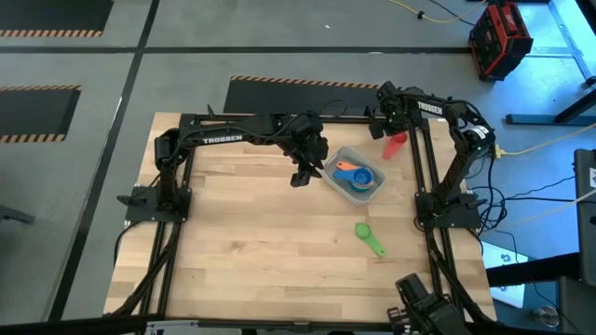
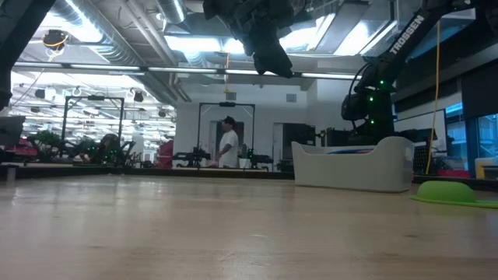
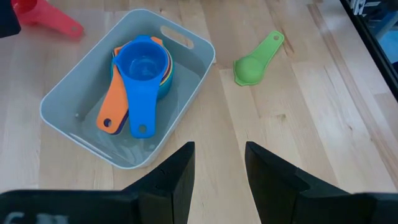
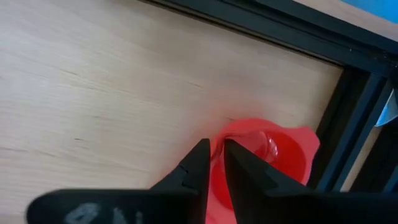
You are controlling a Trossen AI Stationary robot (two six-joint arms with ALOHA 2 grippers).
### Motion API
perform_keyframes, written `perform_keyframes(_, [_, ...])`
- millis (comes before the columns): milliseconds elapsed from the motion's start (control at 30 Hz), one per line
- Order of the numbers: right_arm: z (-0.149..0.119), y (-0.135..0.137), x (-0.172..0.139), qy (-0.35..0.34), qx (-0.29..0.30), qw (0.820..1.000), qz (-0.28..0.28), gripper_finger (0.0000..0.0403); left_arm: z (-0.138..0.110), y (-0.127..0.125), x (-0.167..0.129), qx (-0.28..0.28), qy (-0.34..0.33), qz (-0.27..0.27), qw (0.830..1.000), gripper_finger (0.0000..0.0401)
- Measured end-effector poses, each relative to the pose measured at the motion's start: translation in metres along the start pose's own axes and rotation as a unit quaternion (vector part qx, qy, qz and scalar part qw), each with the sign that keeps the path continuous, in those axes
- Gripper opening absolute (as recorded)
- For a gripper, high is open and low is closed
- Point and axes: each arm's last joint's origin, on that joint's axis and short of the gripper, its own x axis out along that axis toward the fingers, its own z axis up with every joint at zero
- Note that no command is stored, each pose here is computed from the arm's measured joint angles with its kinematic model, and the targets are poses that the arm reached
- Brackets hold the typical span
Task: Nest measuring cups in basket
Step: Stack the red measuring cup on top of the blue measuring cup in the bin
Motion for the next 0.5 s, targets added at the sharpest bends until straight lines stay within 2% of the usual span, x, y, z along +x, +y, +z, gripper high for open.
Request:
perform_keyframes(200, [-0.0004, -0.0003, 0.0, 0.002, -0.001, 1.0, -0.001, 0.0027, 0.0, 0.0001, 0.0, 0.0, 0.0, 0.0, 1.0, 0.0134])
perform_keyframes(500, [-0.0013, -0.0001, 0.0001, 0.008, -0.026, 1.0, 0.006, 0.0025, 0.0, 0.0, 0.0, 0.0, 0.0, 0.0, 1.0, 0.0134])
